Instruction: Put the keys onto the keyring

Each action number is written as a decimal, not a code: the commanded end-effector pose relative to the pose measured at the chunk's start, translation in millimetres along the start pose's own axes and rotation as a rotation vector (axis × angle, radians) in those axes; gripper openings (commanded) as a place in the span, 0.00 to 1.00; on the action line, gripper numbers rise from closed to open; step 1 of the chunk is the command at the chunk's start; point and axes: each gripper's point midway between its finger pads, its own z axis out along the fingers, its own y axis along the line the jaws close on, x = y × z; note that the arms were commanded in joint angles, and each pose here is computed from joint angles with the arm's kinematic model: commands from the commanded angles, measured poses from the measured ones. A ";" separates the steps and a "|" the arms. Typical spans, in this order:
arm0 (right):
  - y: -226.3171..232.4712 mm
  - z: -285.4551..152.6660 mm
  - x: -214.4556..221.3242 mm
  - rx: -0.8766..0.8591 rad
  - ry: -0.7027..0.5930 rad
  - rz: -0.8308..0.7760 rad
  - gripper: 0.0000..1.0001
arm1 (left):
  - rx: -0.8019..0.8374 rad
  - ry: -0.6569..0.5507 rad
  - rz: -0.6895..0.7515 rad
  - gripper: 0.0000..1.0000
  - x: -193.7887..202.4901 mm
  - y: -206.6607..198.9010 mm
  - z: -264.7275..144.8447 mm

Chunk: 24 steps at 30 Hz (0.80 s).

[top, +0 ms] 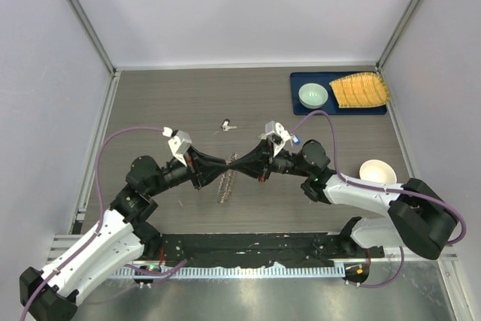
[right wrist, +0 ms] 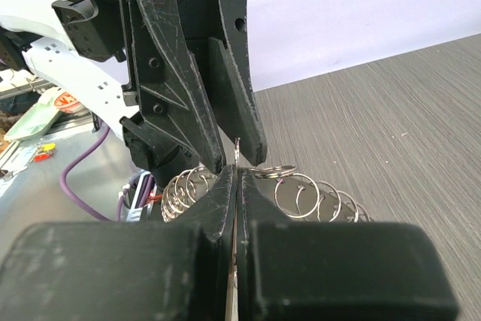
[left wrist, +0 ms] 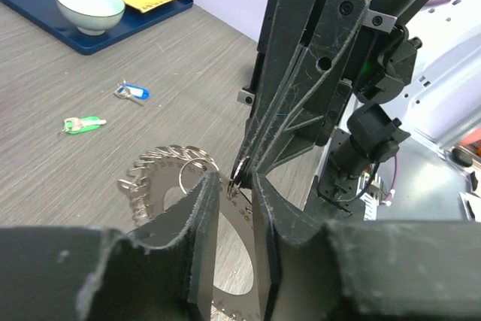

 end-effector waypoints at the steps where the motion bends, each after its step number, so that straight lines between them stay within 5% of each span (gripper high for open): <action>1: 10.6 1.0 -31.2 -0.045 -0.106 -0.072 0.01 | 0.096 -0.033 0.007 0.25 -15.0 -19.5 0.9; 8: 11.1 1.2 -28.1 -0.059 -0.098 -0.068 0.01 | 0.108 -0.034 0.015 0.00 -19.7 -22.9 1.2; 16: 11.1 3.1 -18.4 -0.078 -0.058 -0.051 0.04 | 0.042 -0.017 0.146 0.00 -34.7 -18.2 -7.6; 22: 8.0 1.4 -14.4 -0.050 -0.012 -0.038 0.48 | -0.067 0.174 0.301 0.00 -18.6 4.9 -21.4; 24: 3.0 -1.8 -9.8 -0.005 0.035 -0.024 0.55 | -0.080 0.210 0.381 0.00 -21.0 10.6 -23.2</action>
